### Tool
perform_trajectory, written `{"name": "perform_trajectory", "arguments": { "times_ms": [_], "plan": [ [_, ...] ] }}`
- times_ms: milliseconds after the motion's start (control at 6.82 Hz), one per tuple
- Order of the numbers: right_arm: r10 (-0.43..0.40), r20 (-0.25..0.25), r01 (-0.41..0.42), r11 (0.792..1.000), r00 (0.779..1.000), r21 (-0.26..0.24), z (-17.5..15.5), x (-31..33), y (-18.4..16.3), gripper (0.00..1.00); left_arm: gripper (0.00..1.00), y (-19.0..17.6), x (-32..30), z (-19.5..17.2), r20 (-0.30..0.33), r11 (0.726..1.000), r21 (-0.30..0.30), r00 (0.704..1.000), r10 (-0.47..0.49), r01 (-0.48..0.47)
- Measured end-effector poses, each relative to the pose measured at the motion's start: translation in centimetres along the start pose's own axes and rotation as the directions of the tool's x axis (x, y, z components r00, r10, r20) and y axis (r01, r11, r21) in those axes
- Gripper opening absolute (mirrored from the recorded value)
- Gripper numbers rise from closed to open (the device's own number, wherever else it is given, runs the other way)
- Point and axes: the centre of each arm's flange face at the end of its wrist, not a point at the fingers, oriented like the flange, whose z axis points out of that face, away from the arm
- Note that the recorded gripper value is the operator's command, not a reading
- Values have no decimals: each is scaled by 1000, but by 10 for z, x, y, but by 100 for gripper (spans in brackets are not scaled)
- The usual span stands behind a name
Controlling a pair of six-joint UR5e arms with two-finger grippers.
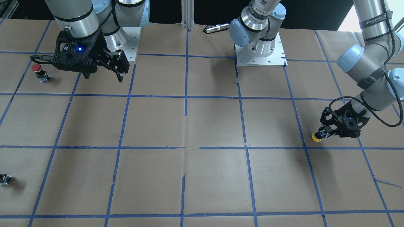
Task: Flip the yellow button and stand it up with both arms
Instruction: 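Lift the yellow button with the left gripper and carry it toward the right gripper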
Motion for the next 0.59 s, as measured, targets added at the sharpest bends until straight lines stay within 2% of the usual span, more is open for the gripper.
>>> {"name": "perform_trajectory", "arguments": {
  "times_ms": [147, 293, 586],
  "plan": [
    [1, 1, -1, 1000, 1000, -4, 2, 0, -1, 100, 15, -14, 7, -6, -92, 997, 55, 995, -47, 52],
    [3, 2, -3, 1000, 1000, -12, 6, -1, -2, 100, 15, -40, 24, -16, -198, 989, 108, 977, -80, 103],
    [38, 5, -38, 999, 999, -21, 12, 8, -9, 100, 15, -108, 97, -36, -384, 963, 146, 910, -157, 228]
  ]
}}
